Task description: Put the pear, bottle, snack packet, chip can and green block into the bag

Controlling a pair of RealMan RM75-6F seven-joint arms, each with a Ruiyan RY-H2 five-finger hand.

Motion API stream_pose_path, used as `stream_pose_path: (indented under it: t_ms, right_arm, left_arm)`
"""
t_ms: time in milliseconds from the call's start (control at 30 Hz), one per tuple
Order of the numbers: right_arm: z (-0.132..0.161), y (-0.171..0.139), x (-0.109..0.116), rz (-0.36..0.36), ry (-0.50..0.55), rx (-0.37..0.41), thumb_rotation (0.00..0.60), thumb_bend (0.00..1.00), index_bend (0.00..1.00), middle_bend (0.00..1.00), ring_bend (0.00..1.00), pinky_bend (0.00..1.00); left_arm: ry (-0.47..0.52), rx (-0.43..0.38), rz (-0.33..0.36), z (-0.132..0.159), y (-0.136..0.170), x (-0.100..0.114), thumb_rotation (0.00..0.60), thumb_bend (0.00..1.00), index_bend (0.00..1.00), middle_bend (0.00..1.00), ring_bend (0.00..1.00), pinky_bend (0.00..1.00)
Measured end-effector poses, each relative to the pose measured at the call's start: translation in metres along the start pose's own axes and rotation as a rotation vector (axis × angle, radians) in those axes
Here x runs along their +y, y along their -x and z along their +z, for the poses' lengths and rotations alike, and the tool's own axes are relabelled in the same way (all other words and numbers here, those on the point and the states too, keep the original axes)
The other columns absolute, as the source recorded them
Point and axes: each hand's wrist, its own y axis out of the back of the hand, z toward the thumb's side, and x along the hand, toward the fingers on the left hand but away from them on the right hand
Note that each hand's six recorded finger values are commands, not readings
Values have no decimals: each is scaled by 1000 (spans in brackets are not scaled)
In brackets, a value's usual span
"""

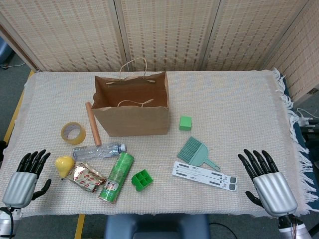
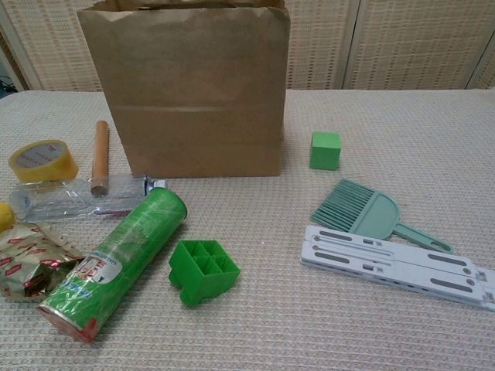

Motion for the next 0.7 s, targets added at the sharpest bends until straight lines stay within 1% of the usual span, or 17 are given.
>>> stream_pose_path:
  t_ms: [267,400,500,600,700]
  right_arm:
    - [-1,-6,3,-16,9,2,600,59,0,0,0,0]
    - [1,-7,6,-26,16,8,600,60,0,0,0,0]
    - [1,-8,8,-33,26,11,600,59,0,0,0,0]
    - [0,-9,10,-33,37,8,600,59,0,0,0,0]
    - [-1,-10,12,-35,44,11,600,59,0,0,0,0]
  left_arm:
    - [-4,-12,-6,3,1,-1,600,369,0,0,0,55]
    - [-5,-15,-21,4,1,-4,600,369,0,0,0,56]
    - [-9,-16,-46,5,-1,-8,600,370,0,0,0,56]
    - [-20,-23,-86,7,-3,-13,600,371,0,0,0,58]
    - [-16,-38,-149,13,-8,-19,600,371,0,0,0,66]
